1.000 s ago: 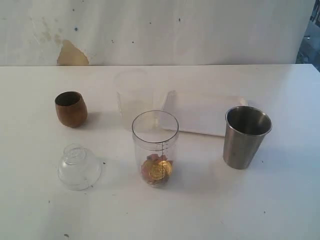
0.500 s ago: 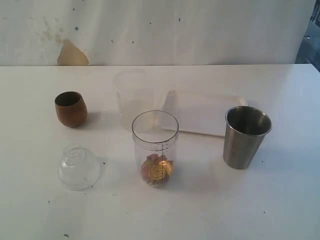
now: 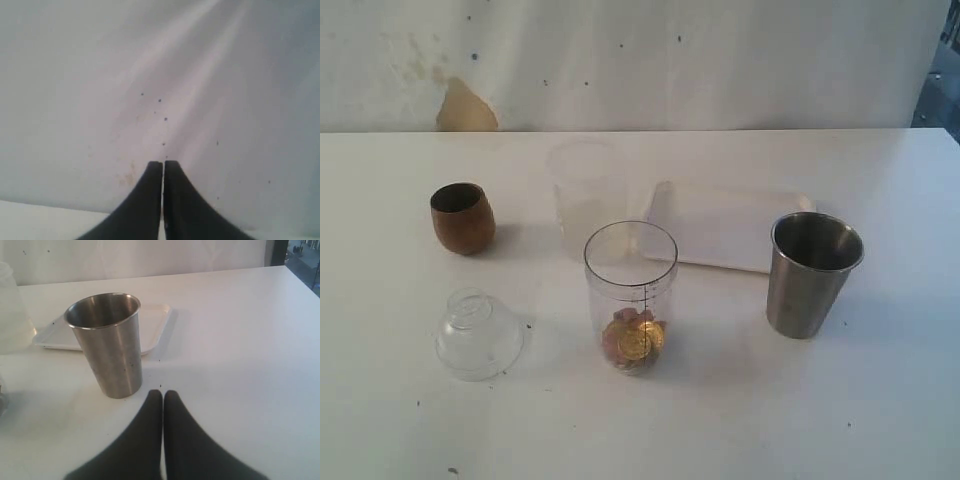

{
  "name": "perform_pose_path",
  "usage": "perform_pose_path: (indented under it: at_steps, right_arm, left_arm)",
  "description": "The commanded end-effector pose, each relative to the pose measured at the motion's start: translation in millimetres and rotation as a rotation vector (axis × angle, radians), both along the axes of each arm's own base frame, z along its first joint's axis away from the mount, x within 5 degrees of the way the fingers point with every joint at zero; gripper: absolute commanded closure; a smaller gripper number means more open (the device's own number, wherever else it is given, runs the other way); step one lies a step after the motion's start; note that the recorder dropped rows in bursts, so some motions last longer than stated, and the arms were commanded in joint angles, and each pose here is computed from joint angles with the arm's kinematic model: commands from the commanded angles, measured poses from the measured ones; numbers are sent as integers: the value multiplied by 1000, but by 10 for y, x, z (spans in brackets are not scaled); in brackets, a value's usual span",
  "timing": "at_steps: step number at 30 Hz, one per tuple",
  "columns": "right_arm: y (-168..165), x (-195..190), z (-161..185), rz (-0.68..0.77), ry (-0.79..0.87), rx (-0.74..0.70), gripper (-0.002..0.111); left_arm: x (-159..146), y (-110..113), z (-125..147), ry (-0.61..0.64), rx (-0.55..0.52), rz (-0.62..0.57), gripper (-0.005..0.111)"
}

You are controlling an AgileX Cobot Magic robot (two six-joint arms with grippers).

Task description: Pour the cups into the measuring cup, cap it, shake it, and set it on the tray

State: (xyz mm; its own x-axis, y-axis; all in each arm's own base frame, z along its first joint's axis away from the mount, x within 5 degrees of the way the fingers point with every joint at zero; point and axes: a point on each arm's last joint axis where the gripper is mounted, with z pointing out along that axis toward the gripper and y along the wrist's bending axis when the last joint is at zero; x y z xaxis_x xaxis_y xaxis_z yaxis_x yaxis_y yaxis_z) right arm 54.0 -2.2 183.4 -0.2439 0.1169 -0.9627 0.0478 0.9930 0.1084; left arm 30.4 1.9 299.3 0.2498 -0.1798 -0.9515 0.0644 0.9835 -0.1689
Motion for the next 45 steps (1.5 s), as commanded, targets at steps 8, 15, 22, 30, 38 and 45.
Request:
perform_pose_path:
  at_steps: [8, 15, 22, 30, 38, 45]
  right_arm:
    - [-2, -3, -3, 2, -3, -13, 108]
    - [-2, -3, -3, 2, -3, -13, 108]
    - [-2, -3, -3, 2, -3, -13, 108]
    - [-2, -3, -3, 2, -3, -13, 108]
    - [-2, -3, -3, 2, -3, -13, 108]
    - [-3, -3, -3, 2, -3, -20, 108]
  left_arm:
    - [198, 5, -674, 262, 145, 92, 105]
    - [254, 12, -1037, 368, 132, 90, 105]
    - [249, 14, -1074, 410, 149, 90, 105]
    - [250, 14, -1072, 408, 148, 90, 105]
    - [250, 14, -1072, 408, 150, 90, 105]
    - [250, 14, -1072, 408, 149, 90, 105]
